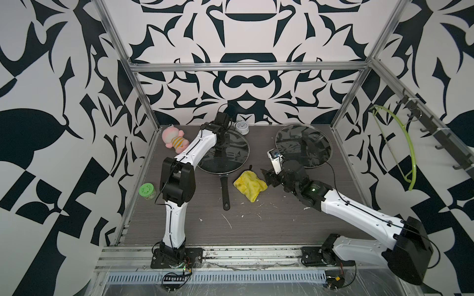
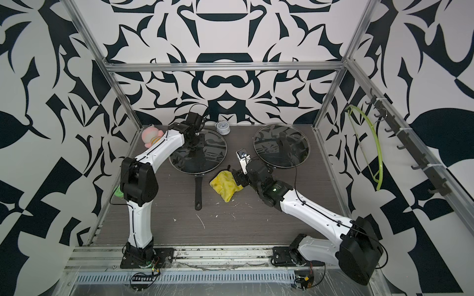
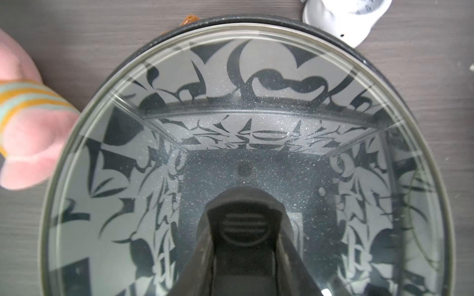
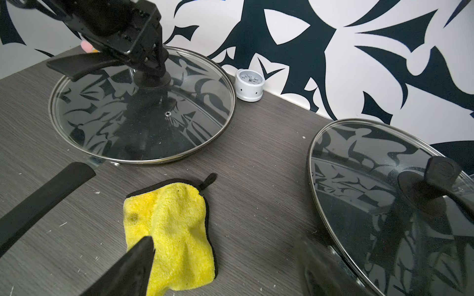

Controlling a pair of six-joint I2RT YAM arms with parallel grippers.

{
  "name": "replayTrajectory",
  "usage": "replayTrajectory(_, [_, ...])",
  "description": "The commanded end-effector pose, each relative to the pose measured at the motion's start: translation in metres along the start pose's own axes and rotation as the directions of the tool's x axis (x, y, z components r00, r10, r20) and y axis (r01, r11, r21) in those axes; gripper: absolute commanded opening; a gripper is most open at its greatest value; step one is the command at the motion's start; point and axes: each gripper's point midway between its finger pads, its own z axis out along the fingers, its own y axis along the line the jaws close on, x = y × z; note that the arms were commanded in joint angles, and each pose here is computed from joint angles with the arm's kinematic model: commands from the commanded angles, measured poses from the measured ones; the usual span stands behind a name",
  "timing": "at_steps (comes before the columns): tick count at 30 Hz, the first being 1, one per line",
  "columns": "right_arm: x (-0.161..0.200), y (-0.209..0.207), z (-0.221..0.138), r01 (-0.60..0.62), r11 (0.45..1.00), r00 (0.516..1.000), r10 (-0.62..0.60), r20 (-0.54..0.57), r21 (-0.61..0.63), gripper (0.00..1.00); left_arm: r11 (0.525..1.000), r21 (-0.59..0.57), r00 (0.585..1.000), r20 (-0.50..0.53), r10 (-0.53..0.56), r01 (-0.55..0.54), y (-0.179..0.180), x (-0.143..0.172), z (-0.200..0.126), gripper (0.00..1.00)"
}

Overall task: Wipe the pot lid with a cloth
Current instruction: Place the pot lid on the cooking pot.

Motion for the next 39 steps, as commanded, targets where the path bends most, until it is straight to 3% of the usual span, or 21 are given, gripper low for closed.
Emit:
replayTrajectory(1, [-0.023, -0.004, -0.005, -0.035, 0.999, 0.997, 0.034, 0.07, 0.007, 0.87, 1.0, 0.0, 1.0, -0.028, 0.013, -0.013, -0.002, 0.005, 0.005, 0.27])
replayTrajectory(14, [-0.025, -0.001, -0.004, -0.036, 0.999, 0.997, 0.037, 0.071, -0.017, 0.87, 0.999, 0.052, 0.991, 0.13, -0.007, 0.0, -0.012, -0.025, 0.01, 0.13])
replayTrajectory(19, [-0.026, 0.002, -0.005, -0.042, 0.999, 0.996, 0.045, 0.077, -0.032, 0.87, 0.999, 0.054, 0.995, 0.096, 0.004, -0.009, -0.013, -0.017, 0.015, 0.15])
replayTrajectory(21, [-0.027, 0.002, -0.006, -0.044, 0.998, 0.996, 0.047, 0.078, -0.035, 0.87, 0.999, 0.05, 0.997, 0.071, 0.009, -0.013, -0.012, -0.013, 0.016, 0.25])
replayTrajectory(23, [-0.027, 0.001, -0.007, -0.048, 0.998, 0.996, 0.05, 0.08, -0.034, 0.87, 0.999, 0.04, 0.998, 0.063, 0.006, -0.008, -0.01, -0.012, 0.011, 0.41])
replayTrajectory(27, [-0.028, -0.005, -0.009, -0.073, 0.997, 0.993, 0.075, 0.092, -0.018, 0.87, 0.999, 0.036, 0.998, 0.066, 0.004, -0.006, -0.006, -0.014, -0.007, 0.43])
replayTrajectory(29, [-0.028, -0.01, -0.011, -0.082, 0.997, 0.992, 0.082, 0.099, -0.005, 0.87, 0.999, 0.034, 0.997, 0.072, 0.003, -0.005, -0.004, -0.016, -0.018, 0.51])
replayTrajectory(33, [-0.027, -0.028, -0.013, -0.127, 0.99, 0.985, 0.12, 0.124, 0.054, 0.87, 0.998, 0.058, 0.989, 0.146, -0.013, 0.005, -0.001, -0.025, -0.047, 0.95])
replayTrajectory(34, [-0.026, -0.035, -0.014, -0.142, 0.987, 0.982, 0.132, 0.133, 0.075, 0.87, 0.997, 0.071, 0.986, 0.167, -0.019, 0.007, -0.001, -0.027, -0.056, 0.99])
replayTrajectory(39, [-0.011, -0.08, -0.024, -0.218, 0.95, 0.967, 0.179, 0.182, 0.224, 0.88, 0.994, 0.106, 0.955, 0.295, -0.032, 0.001, 0.008, -0.029, -0.102, 0.99])
